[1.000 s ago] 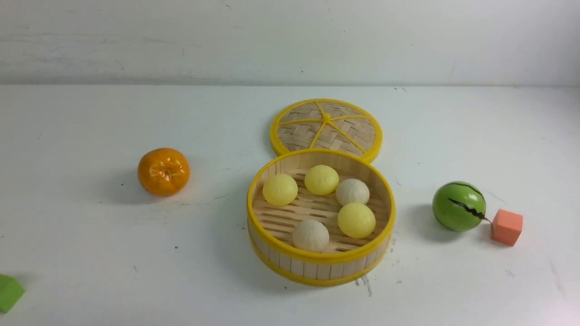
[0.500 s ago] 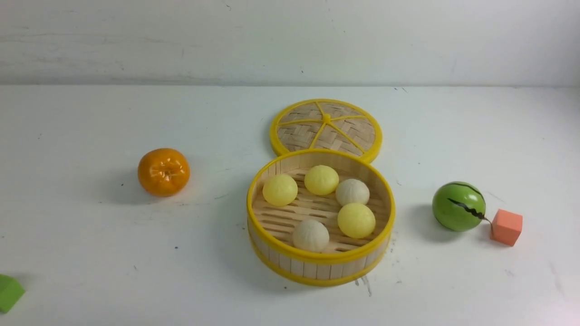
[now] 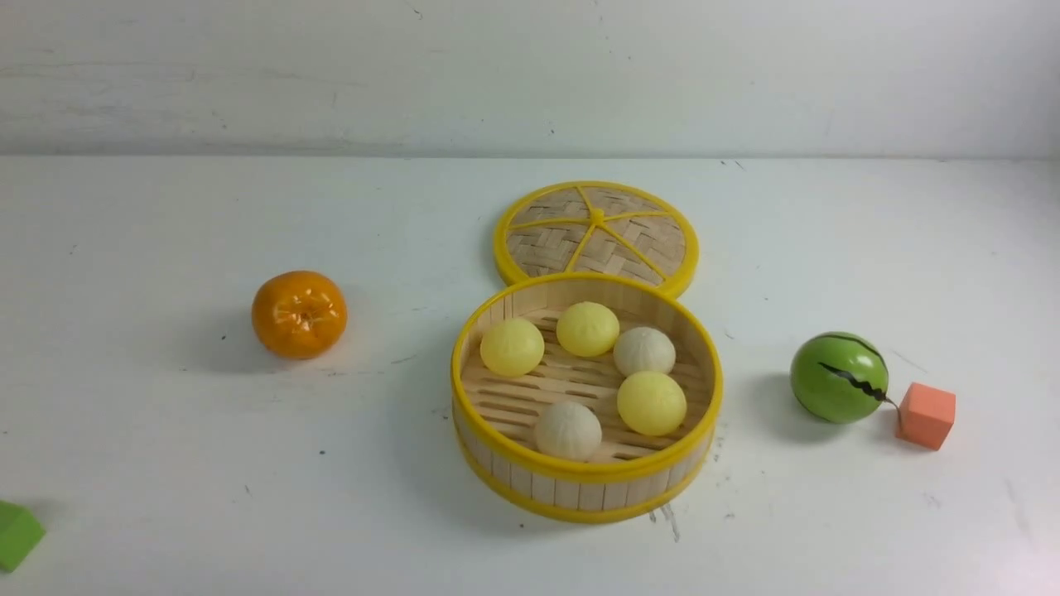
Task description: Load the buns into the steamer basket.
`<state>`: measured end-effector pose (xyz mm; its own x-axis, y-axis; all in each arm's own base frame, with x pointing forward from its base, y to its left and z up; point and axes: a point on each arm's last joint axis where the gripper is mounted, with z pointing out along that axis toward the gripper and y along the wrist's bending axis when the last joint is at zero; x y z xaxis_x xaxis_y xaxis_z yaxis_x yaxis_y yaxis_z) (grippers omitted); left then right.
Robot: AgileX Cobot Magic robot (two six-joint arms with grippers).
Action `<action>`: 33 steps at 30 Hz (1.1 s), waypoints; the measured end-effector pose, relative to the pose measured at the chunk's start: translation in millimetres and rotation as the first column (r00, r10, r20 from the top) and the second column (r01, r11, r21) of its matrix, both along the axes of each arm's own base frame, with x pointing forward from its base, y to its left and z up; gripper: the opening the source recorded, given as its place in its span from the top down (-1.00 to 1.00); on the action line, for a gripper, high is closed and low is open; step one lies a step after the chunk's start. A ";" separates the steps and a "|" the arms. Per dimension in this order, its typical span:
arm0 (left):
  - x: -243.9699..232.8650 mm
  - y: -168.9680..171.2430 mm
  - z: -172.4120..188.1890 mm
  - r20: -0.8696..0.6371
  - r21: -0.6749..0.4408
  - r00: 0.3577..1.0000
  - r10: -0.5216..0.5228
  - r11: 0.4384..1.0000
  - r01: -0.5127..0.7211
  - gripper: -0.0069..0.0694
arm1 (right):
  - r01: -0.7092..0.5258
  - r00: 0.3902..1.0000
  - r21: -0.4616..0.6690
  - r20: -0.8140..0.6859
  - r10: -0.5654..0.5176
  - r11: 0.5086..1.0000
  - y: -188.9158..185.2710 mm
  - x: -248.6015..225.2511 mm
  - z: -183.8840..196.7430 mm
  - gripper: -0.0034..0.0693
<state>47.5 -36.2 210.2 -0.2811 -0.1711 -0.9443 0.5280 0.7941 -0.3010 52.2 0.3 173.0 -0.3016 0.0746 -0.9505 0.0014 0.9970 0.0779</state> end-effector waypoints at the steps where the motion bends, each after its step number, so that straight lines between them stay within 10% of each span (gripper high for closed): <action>1: 0.0 0.0 0.0 0.000 0.000 1.000 0.000 1.000 0.000 0.20 | 0.000 1.000 0.003 0.000 0.000 1.000 0.1 0.0 0.0 0.91; 23: 1.0 0.6 0.8 0.040 0.014 0.999 0.007 1.000 -0.007 0.20 | 0.000 1.000 0.004 0.000 0.000 1.000 0.1 0.0 0.0 0.85; 33: 8.5 25.1 -8.9 0.125 -0.025 0.899 0.421 0.907 -0.421 0.71 | 0.000 1.000 0.004 0.000 0.000 1.000 0.1 0.0 0.0 0.84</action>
